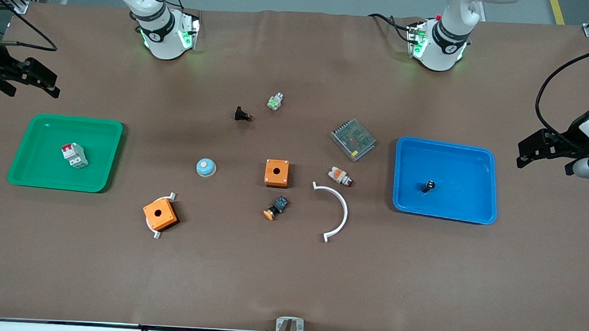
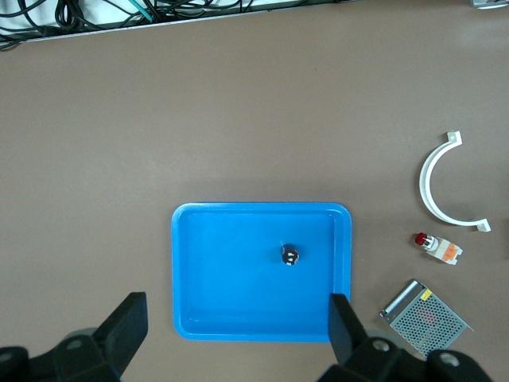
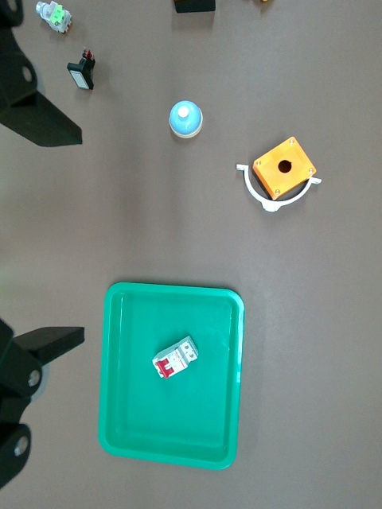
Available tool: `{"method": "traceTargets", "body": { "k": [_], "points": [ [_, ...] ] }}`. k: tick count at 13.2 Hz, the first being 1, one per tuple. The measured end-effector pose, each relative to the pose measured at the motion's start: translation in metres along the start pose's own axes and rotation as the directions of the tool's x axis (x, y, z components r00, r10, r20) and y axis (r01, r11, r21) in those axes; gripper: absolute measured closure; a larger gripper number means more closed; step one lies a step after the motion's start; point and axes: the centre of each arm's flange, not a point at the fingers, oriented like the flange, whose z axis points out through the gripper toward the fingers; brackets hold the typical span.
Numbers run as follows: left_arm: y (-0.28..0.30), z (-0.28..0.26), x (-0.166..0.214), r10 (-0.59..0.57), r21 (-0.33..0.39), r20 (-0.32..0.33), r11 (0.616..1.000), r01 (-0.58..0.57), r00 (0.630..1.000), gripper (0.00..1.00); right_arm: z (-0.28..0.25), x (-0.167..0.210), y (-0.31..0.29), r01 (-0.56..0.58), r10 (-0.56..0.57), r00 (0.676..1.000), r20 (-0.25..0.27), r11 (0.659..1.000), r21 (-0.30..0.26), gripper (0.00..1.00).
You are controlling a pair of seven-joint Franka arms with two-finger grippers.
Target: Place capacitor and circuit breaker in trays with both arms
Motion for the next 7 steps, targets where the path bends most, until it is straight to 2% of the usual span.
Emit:
{"method": "traceTargets", "body": {
  "k": [7],
  "points": [
    [0.0001,0.0001,-0.0001,-0.070,0.000,0.001,0.998,0.070,0.998,0.00,0.0004,-0.0005,-0.0001,0.000,0.000,1.000,0.005,1.000,0.001,0.00]
  ]
}}
